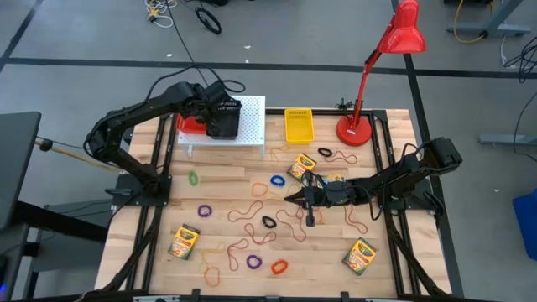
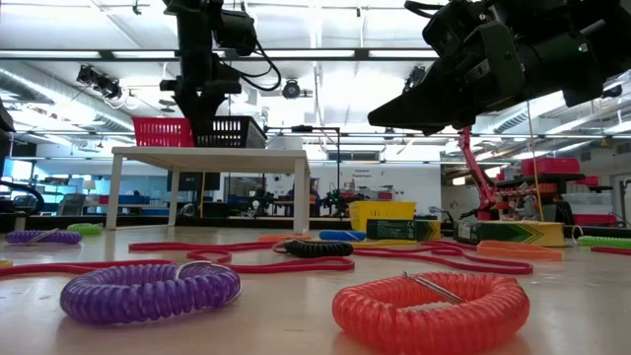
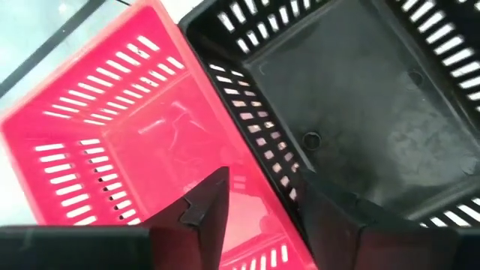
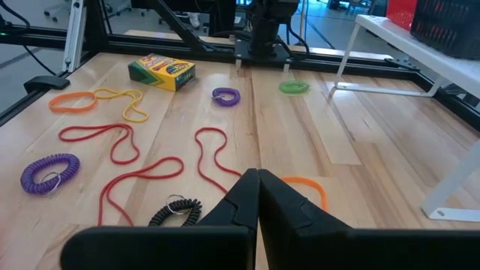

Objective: Pick & Place Office Desk Supplies
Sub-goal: Adjust the bins on the shelf

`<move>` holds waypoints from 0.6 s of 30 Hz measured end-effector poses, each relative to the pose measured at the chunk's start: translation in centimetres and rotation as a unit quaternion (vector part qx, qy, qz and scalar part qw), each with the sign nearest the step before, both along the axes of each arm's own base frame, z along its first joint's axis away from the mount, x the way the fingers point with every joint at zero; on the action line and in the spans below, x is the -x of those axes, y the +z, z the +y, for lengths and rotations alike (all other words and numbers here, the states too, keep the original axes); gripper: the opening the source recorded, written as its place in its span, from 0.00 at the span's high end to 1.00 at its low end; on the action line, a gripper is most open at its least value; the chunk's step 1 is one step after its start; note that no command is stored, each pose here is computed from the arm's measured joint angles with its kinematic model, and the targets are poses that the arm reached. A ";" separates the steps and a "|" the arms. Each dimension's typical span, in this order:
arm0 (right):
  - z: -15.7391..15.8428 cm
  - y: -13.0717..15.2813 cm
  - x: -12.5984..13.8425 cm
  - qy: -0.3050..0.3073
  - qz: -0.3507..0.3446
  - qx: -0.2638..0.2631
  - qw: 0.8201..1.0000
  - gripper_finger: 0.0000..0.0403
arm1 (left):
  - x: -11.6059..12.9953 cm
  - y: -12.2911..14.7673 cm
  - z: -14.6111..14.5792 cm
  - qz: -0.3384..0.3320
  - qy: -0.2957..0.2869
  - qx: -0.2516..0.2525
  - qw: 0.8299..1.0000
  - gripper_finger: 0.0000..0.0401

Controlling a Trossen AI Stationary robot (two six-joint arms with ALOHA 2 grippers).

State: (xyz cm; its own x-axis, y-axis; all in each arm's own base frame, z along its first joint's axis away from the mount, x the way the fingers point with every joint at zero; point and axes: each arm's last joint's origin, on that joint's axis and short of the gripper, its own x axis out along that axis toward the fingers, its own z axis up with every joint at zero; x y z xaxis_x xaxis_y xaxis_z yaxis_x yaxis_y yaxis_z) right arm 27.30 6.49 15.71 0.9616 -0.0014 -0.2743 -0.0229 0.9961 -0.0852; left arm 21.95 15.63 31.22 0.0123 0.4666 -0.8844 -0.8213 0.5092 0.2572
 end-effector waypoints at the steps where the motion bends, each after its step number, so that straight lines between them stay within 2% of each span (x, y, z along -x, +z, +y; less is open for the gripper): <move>1: 0.0 0.0 0.0 0.000 0.000 0.000 1.000 0.97 | 0.0 0.0 0.0 0.001 0.000 -0.002 1.000 0.56; 7: 0.0 0.0 0.0 0.001 0.000 0.000 1.000 0.97 | -0.1 0.2 0.3 0.008 -0.004 -0.032 0.999 0.47; 11: 0.0 0.0 0.0 0.003 0.000 -0.001 1.000 0.97 | -0.3 1.3 0.4 0.019 -0.044 -0.049 0.998 0.45; 15: 0.0 0.0 0.0 0.002 0.000 -0.001 1.000 0.97 | -1.0 3.9 -0.4 0.030 -0.127 -0.081 0.988 0.47; 18: 0.0 0.0 0.0 0.002 0.000 -0.001 1.000 0.97 | -1.8 5.3 -2.3 -0.001 -0.241 -0.061 0.968 0.52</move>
